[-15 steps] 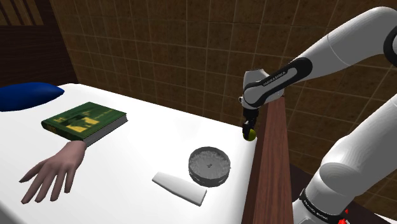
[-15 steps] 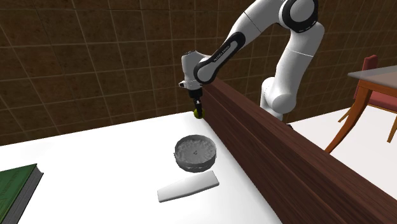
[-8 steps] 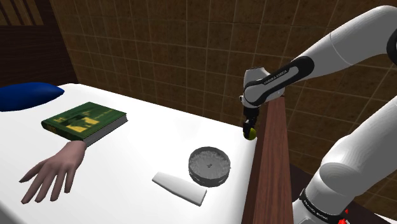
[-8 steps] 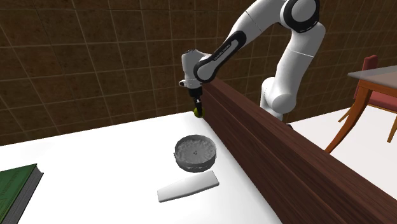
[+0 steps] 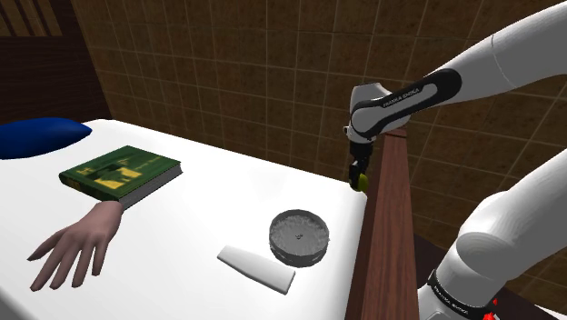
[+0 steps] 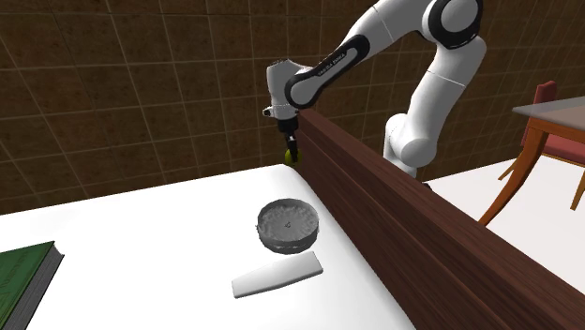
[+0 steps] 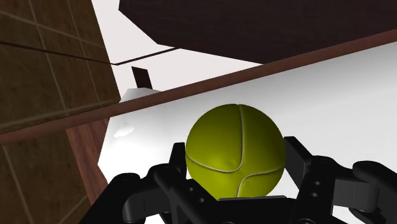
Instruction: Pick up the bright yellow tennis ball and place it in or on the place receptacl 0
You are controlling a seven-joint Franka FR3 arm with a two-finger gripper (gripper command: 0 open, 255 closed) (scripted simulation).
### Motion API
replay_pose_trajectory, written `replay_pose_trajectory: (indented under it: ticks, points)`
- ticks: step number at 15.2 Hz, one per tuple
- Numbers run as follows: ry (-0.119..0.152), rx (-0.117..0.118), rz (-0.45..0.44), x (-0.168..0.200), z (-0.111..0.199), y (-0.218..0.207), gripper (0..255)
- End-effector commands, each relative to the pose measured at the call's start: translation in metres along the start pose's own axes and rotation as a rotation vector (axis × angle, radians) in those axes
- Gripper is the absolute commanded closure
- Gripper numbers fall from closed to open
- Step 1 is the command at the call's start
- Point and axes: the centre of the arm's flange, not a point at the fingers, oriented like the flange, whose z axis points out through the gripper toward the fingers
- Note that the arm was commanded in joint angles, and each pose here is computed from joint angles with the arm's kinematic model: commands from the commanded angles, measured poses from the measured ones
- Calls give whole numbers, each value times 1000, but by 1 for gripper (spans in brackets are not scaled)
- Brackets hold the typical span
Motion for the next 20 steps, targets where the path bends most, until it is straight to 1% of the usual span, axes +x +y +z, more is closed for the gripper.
replay_pose_trajectory:
  ticks: [1,13,20]
  points:
    - [0,0,0,-2,-11,-2,255]
    - [0,0,0,-11,-72,-3,255]
    - [0,0,0,10,-74,-93,255]
